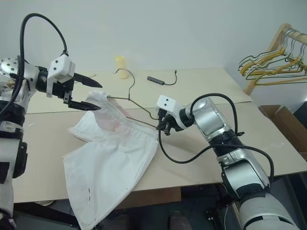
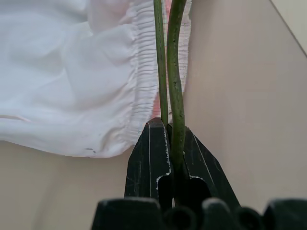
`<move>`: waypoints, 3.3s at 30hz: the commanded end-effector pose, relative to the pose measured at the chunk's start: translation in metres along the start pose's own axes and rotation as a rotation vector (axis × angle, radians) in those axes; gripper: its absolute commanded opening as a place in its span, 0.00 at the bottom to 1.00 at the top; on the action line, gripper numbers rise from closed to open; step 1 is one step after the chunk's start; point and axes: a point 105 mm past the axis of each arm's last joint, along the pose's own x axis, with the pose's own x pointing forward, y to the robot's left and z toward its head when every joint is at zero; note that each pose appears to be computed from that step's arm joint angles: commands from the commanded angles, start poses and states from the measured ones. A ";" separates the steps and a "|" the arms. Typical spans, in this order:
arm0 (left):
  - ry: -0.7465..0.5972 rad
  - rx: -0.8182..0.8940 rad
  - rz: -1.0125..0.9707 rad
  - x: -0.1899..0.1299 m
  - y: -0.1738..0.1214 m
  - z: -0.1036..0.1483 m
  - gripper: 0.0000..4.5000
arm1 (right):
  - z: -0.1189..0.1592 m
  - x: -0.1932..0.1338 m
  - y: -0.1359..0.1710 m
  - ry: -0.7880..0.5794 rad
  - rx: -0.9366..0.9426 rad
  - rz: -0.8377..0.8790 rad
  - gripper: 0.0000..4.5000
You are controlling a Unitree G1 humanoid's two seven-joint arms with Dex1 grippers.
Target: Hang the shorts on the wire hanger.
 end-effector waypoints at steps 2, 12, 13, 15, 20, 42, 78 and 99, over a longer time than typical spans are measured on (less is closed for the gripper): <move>0.006 0.010 0.007 -0.006 0.005 0.009 0.91 | 0.020 -0.006 0.005 -0.021 -0.072 -0.009 0.00; 0.057 -0.059 -0.045 0.007 -0.001 -0.009 0.80 | 0.025 -0.006 0.013 -0.022 -0.091 0.006 0.00; 0.058 -0.062 -0.047 0.008 -0.001 -0.009 0.76 | 0.026 -0.006 0.013 -0.022 -0.092 0.006 0.00; 0.059 -0.082 -0.055 0.009 -0.002 -0.011 0.68 | 0.026 -0.006 0.014 -0.023 -0.097 0.008 0.00; 0.049 -0.087 -0.061 0.011 -0.003 -0.010 0.33 | 0.025 -0.006 0.016 -0.021 -0.095 0.007 0.00; 0.027 -0.043 -0.034 0.003 -0.003 -0.012 0.00 | 0.010 -0.024 -0.002 -0.152 -0.071 -0.201 0.56; 0.010 -0.070 0.024 -0.015 -0.006 -0.023 0.00 | -0.020 0.036 0.051 -0.362 0.751 -0.038 0.42; -0.003 -0.105 0.006 -0.028 -0.020 -0.026 0.00 | -0.062 -0.012 -0.032 -0.304 0.596 -0.453 0.00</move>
